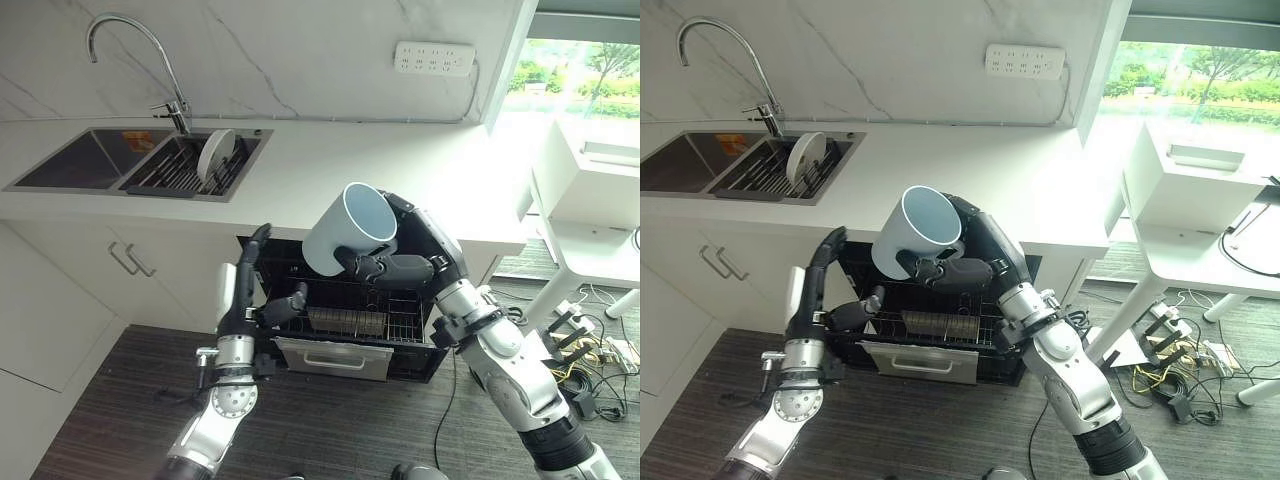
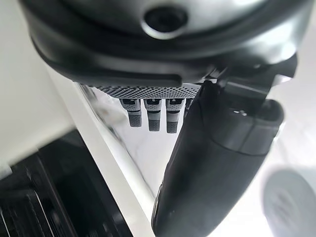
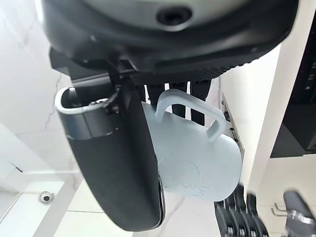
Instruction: Place the dishes in the dishwasher.
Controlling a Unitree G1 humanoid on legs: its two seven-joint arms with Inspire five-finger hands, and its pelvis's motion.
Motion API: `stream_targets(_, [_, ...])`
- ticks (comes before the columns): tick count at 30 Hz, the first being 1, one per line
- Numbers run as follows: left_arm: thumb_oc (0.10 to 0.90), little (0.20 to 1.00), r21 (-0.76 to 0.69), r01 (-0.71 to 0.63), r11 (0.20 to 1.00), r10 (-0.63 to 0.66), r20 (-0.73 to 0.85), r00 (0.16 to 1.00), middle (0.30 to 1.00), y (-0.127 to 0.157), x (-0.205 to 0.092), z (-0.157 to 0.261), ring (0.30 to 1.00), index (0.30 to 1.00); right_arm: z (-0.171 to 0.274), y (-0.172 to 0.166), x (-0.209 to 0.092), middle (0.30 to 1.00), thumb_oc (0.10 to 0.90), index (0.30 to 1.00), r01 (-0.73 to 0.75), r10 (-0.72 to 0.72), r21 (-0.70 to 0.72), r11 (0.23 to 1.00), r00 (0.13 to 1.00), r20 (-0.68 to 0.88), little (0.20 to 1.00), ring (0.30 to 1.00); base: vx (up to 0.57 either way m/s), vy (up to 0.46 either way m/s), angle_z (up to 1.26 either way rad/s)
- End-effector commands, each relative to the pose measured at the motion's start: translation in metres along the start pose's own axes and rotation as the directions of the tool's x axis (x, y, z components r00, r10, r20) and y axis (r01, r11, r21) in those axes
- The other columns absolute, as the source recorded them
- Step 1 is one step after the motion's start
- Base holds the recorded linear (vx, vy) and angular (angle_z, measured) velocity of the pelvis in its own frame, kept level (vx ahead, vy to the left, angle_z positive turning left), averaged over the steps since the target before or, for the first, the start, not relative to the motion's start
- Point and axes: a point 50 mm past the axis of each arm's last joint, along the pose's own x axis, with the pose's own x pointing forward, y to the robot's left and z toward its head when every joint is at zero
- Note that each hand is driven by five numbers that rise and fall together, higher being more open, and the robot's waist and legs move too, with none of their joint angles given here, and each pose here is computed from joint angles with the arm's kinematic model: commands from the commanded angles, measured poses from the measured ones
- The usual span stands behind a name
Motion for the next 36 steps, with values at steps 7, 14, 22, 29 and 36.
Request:
stream_targets(7, [0.800,0.900,-0.032,-0.258,0.966,0.259,0.155,0.953,0.900,0.044,0.031,0.020,0.900,0.900,0.061,-0.007,0.004,0.300,0.400,0.300,0.026,-0.028,0.010,1.000,0.935,0.355,0.300,0.300,0.00,0.001,0.01])
stream_targets(14, [0.800,0.900,-0.071,-0.091,0.993,0.100,0.146,0.984,0.900,0.045,0.032,0.024,0.900,0.900,0.061,-0.016,-0.005,0.300,0.400,0.300,0.079,-0.070,-0.012,0.997,0.935,0.349,0.300,0.300,0.00,0.004,0.00])
stream_targets(22, [0.800,0.900,-0.008,0.425,0.905,-0.425,-0.005,0.905,0.900,0.027,0.032,0.019,0.900,0.900,0.062,-0.027,-0.019,0.300,0.400,0.300,0.082,-0.073,-0.015,0.997,0.946,0.316,0.300,0.300,0.00,0.021,-0.01])
stream_targets(29, [0.800,0.900,0.043,0.631,0.774,-0.623,-0.120,0.773,0.900,0.024,0.035,0.012,0.900,0.900,0.066,-0.027,-0.021,0.300,0.400,0.300,0.044,-0.033,-0.029,0.999,0.953,0.300,0.300,0.300,-0.01,0.028,-0.12])
stream_targets(36, [0.800,0.900,0.145,0.715,0.684,-0.681,-0.222,0.697,0.900,0.023,0.048,0.009,0.900,0.900,0.067,-0.025,-0.018,0.300,0.400,0.300,0.012,-0.002,-0.031,0.999,0.959,0.284,0.300,0.300,-0.02,0.020,-0.11])
